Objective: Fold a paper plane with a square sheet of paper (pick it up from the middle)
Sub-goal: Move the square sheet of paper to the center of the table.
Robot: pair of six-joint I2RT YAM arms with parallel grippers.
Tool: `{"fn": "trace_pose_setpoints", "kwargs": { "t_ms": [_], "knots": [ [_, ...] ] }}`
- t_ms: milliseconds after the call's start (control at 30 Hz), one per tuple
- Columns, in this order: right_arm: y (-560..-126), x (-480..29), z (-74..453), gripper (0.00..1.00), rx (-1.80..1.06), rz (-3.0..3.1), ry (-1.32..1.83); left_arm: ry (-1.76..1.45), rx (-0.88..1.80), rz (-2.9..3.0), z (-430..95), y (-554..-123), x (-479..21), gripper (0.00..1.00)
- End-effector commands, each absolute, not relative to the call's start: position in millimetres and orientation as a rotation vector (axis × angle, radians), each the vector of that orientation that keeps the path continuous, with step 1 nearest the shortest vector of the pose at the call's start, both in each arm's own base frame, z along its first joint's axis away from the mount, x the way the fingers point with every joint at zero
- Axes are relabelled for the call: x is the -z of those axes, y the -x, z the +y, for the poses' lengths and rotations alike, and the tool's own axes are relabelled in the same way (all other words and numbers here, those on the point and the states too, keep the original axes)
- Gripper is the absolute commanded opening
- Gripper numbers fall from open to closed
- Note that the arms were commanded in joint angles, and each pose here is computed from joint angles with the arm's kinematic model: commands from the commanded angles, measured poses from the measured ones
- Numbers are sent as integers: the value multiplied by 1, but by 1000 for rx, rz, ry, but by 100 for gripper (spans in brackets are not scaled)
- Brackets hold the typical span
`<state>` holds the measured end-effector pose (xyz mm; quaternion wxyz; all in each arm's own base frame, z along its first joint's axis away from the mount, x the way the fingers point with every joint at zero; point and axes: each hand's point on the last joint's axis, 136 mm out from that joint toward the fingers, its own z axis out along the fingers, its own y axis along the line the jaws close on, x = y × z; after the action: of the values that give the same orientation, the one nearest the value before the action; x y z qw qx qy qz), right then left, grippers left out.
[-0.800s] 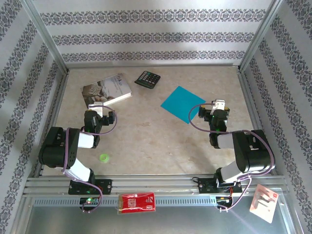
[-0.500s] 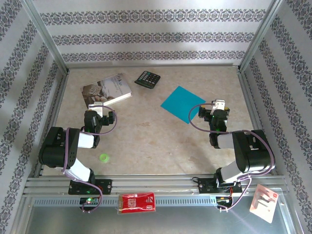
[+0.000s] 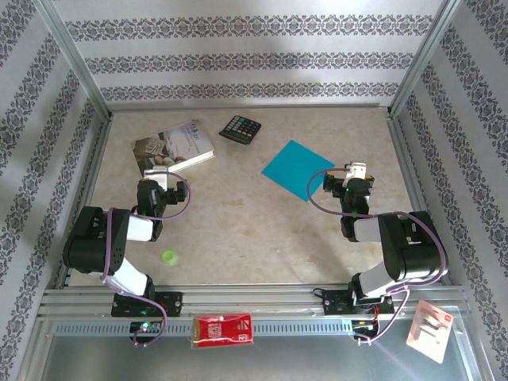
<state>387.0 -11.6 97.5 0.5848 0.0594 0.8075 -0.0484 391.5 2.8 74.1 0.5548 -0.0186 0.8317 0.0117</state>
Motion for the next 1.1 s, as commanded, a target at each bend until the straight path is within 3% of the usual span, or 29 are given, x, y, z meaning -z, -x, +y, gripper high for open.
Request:
{"fn": "trace_pose_setpoints", "kwargs": {
  "t_ms": [0, 400, 533, 700, 900, 1067],
  "knots": [
    [-393, -109, -18, 98, 134, 1839, -156, 49, -68, 1915, 13, -401, -87, 100],
    [-390, -120, -12, 98, 150, 1822, -123, 93, -90, 1847, 19, -389, -111, 100],
    [-378, -159, -37, 98, 289, 1803, -286, 261, -143, 1851, 40, -382, -149, 100],
    [-355, -194, -54, 98, 172, 1827, -556, 488, 27, 1895, 38, -386, -177, 100],
    [-347, -162, 45, 98, -76, 2131, -434, 529, 436, 2109, -29, -389, -164, 100],
    [-377, -117, 129, 95, -290, 2439, -191, 396, 498, 2239, -89, -386, -154, 100]
  ]
}}
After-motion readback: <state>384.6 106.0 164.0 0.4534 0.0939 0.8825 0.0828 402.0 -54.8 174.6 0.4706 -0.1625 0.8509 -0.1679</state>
